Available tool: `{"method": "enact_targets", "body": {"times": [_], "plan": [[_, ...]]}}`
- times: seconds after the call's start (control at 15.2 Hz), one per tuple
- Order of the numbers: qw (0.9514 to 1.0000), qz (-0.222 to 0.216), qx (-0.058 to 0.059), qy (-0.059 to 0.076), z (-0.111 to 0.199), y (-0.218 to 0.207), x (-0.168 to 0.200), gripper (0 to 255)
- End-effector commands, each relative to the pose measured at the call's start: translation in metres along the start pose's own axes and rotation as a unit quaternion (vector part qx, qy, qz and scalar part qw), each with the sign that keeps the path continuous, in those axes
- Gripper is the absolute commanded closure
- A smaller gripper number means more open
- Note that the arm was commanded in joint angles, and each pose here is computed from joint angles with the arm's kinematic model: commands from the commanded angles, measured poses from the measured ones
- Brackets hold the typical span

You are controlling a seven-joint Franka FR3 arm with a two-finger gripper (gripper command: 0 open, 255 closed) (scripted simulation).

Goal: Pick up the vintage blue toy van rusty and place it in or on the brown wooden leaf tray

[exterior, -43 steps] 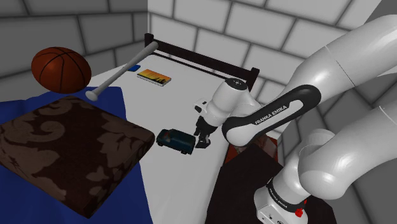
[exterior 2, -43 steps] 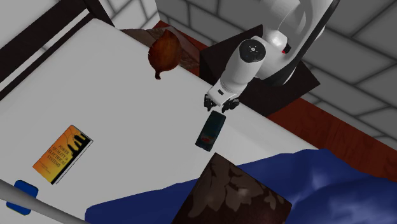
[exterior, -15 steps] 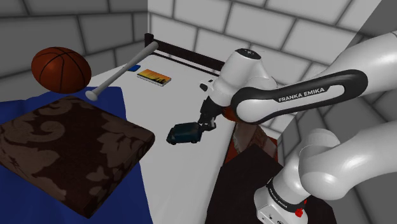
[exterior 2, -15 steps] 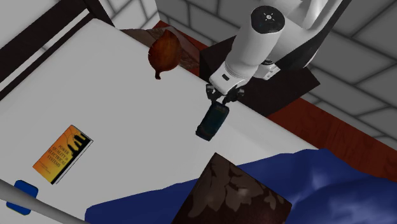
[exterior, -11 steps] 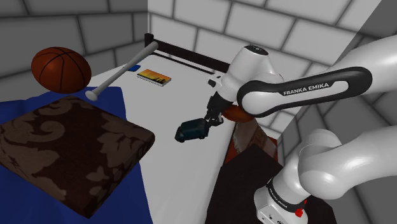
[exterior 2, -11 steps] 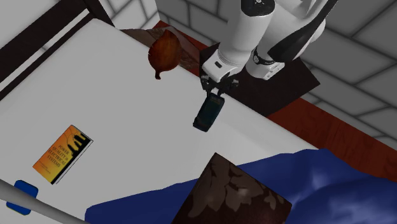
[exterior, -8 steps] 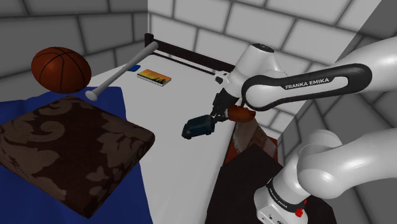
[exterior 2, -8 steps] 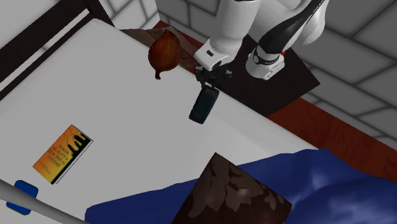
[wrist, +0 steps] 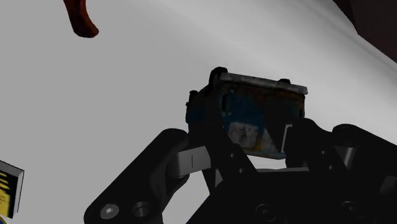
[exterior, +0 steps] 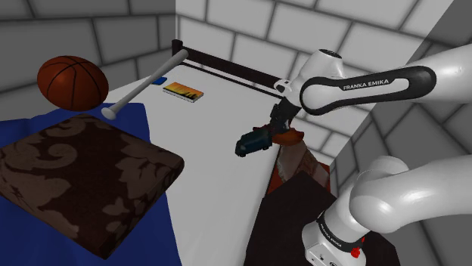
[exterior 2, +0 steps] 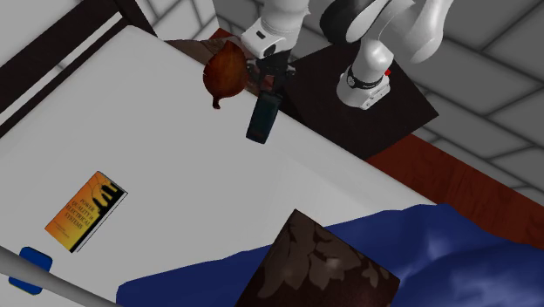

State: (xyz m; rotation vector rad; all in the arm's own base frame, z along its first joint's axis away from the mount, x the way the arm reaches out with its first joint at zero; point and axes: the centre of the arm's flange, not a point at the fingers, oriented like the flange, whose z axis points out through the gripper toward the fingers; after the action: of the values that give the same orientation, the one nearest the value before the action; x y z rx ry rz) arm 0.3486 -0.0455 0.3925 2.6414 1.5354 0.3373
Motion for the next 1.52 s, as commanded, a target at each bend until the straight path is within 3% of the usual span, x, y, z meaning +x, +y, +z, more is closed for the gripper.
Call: {"method": "enact_targets", "body": {"times": [0.0, 0.66, 0.73, 0.79, 1.12, 1.45], "plan": [[1.0, -0.001, 0.0, 0.0, -0.004, 0.013, -0.023, 255], [1.0, -0.001, 0.0, 0.0, -0.016, 0.086, -0.133, 255], [1.0, 0.0, 0.0, 0.0, -0.016, 0.081, -0.121, 255], [1.0, 0.0, 0.0, 0.0, -0.016, 0.081, -0.121, 0], [0.9952, 0.062, -0.048, -0.059, 0.021, 0.04, -0.053, 0], [0.9808, 0.123, -0.095, -0.118, 0.069, 0.012, 0.014, 0]]}}
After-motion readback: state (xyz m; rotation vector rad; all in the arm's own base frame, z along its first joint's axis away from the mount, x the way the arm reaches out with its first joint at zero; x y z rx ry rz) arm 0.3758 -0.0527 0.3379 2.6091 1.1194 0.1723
